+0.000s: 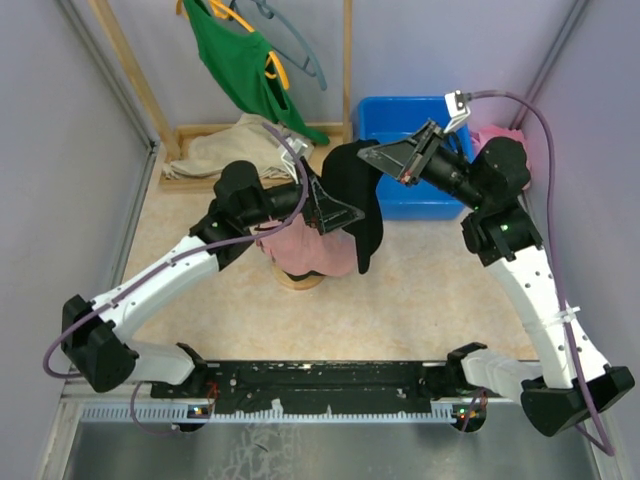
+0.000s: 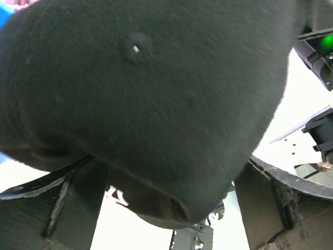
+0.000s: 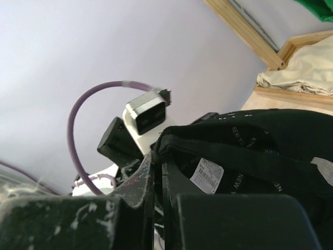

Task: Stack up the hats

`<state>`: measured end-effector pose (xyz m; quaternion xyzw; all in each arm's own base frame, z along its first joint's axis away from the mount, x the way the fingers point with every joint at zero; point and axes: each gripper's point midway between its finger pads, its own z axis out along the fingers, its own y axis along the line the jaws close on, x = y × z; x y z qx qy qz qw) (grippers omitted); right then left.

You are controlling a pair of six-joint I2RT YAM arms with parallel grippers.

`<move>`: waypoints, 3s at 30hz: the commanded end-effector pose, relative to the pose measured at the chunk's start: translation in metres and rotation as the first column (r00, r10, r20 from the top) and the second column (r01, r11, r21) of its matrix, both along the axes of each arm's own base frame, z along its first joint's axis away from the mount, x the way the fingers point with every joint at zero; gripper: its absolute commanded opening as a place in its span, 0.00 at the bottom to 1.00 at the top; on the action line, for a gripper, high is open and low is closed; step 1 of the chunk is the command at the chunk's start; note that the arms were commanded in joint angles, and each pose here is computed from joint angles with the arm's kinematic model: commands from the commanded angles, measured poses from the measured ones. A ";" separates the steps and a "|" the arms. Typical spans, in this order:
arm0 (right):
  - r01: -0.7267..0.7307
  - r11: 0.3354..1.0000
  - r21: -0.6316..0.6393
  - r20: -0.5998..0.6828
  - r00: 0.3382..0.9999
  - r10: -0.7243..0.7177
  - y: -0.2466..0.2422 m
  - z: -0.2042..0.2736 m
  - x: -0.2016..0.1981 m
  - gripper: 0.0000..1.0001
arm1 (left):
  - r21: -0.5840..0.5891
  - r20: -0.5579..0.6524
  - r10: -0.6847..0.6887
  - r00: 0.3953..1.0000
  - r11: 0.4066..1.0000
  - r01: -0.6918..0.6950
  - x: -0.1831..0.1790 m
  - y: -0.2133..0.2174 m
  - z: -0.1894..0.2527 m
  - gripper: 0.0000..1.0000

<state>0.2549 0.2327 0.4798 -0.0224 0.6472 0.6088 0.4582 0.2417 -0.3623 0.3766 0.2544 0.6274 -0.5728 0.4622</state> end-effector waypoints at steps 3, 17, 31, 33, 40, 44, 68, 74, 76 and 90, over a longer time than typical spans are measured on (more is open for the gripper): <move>-0.063 0.997 0.033 0.058 0.996 0.061 0.012 0.012 -0.017 0.00 | -0.067 0.038 -0.045 0.998 0.997 0.048 -0.004 -0.019 0.024 0.73; 0.366 0.884 -0.292 0.338 0.904 -0.263 -0.056 -0.016 -0.015 0.57 | -0.133 -0.255 0.135 0.958 0.976 -0.173 0.021 -0.005 0.064 0.00; 0.675 0.696 -0.245 0.748 0.588 -0.307 -0.126 -0.058 -0.069 0.81 | -0.296 -0.515 -0.093 0.852 0.952 -0.075 0.026 -0.030 0.101 0.00; 0.702 0.675 -0.227 0.782 0.545 -0.304 -0.131 -0.061 -0.074 0.82 | -0.309 -0.534 -0.128 0.836 0.950 -0.052 0.026 -0.034 0.104 0.00; 0.719 0.652 -0.239 0.790 0.535 -0.301 -0.135 -0.072 -0.071 0.78 | -0.329 -0.554 -0.161 0.817 0.944 -0.037 0.024 -0.036 0.110 0.00; 0.665 0.693 -0.278 0.755 0.597 -0.271 -0.123 -0.079 -0.068 0.73 | -0.332 -0.546 -0.158 0.823 0.942 -0.039 0.025 -0.036 0.117 0.00; 0.582 0.736 -0.345 0.699 0.683 -0.213 -0.095 -0.093 -0.038 0.66 | -0.377 -0.541 -0.236 0.807 0.926 0.018 0.025 -0.034 0.140 0.00; 0.595 0.723 -0.350 0.689 0.687 -0.232 -0.096 -0.093 -0.030 0.48 | -0.385 -0.542 -0.243 0.805 0.923 0.019 0.025 -0.033 0.143 0.00; 0.595 0.726 -0.344 0.688 0.686 -0.237 -0.095 -0.092 -0.029 0.44 | -0.391 -0.542 -0.253 0.801 0.920 0.026 0.024 -0.033 0.144 0.00; 0.520 0.823 -0.228 0.695 0.679 -0.237 -0.090 -0.041 -0.065 0.00 | -0.376 -0.592 -0.199 0.781 0.925 -0.050 0.043 -0.014 0.113 0.00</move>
